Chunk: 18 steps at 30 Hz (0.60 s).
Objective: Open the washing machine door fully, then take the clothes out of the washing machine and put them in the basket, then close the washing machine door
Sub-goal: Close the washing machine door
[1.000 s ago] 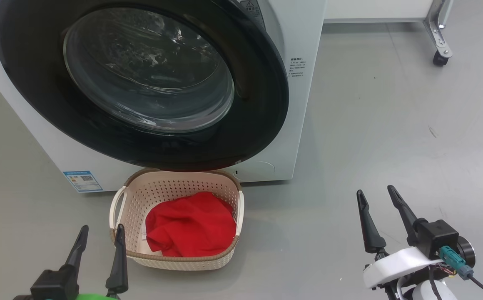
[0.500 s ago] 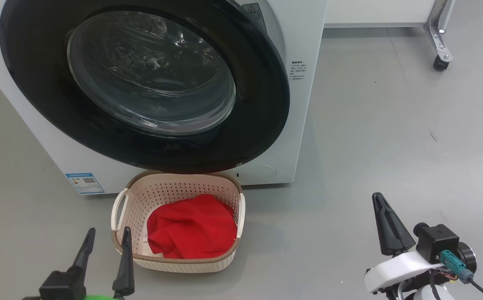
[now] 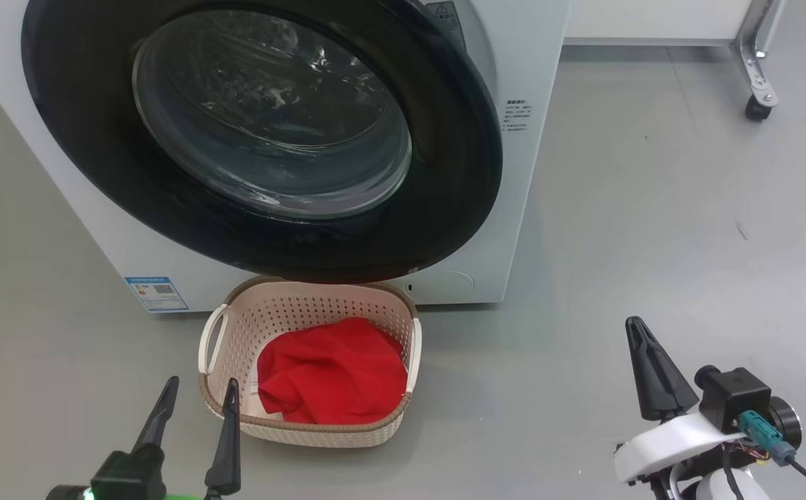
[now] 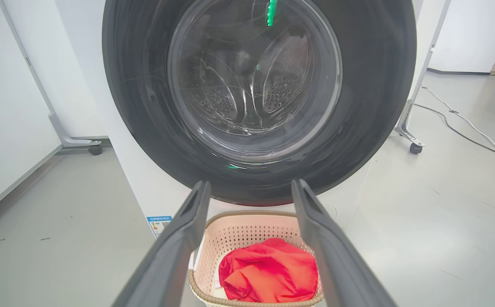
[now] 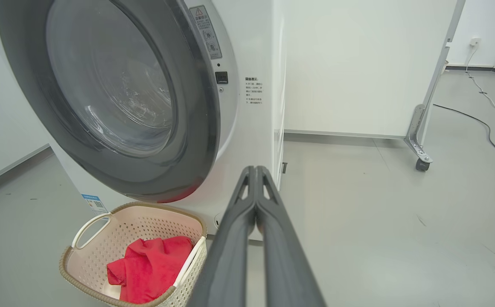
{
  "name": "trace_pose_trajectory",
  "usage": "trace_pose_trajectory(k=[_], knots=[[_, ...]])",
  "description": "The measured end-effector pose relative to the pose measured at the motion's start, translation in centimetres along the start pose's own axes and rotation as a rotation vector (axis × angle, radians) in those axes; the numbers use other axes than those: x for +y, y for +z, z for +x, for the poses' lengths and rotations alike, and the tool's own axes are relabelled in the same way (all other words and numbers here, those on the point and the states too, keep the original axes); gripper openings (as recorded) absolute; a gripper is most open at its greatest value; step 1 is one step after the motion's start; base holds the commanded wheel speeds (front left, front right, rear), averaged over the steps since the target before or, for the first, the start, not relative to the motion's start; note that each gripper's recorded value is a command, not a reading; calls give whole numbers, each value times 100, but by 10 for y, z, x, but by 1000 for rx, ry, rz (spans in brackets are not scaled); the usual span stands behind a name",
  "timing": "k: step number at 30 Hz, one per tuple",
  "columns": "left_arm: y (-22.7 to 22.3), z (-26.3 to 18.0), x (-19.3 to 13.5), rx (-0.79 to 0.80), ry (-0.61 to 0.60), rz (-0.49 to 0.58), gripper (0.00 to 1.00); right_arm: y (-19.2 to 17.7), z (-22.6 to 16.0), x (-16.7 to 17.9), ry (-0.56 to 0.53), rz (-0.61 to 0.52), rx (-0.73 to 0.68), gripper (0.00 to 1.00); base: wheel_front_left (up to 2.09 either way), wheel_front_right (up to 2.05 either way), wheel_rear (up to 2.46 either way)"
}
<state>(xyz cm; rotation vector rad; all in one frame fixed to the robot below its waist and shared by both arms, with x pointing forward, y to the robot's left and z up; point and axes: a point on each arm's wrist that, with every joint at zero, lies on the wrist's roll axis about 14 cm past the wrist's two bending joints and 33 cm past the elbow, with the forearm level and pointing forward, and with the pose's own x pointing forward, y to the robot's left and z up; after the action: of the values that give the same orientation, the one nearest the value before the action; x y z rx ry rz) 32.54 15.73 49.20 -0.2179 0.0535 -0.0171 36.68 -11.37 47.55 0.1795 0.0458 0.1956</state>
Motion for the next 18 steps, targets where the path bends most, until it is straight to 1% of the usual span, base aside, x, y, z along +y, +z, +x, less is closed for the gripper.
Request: trace_pose_trajectory(k=[5,13,18], knots=[[1,0,2,-1,8,3,100,6,15,10,48,-2,-12,0,0,0,0],[6,4,7,-16,29,19,100,15,47,35,174,-21,-28,0,0,0,0],[6,9,11,-14,47,15,100,29,74,55,255,-41,-66,0,0,0,0]])
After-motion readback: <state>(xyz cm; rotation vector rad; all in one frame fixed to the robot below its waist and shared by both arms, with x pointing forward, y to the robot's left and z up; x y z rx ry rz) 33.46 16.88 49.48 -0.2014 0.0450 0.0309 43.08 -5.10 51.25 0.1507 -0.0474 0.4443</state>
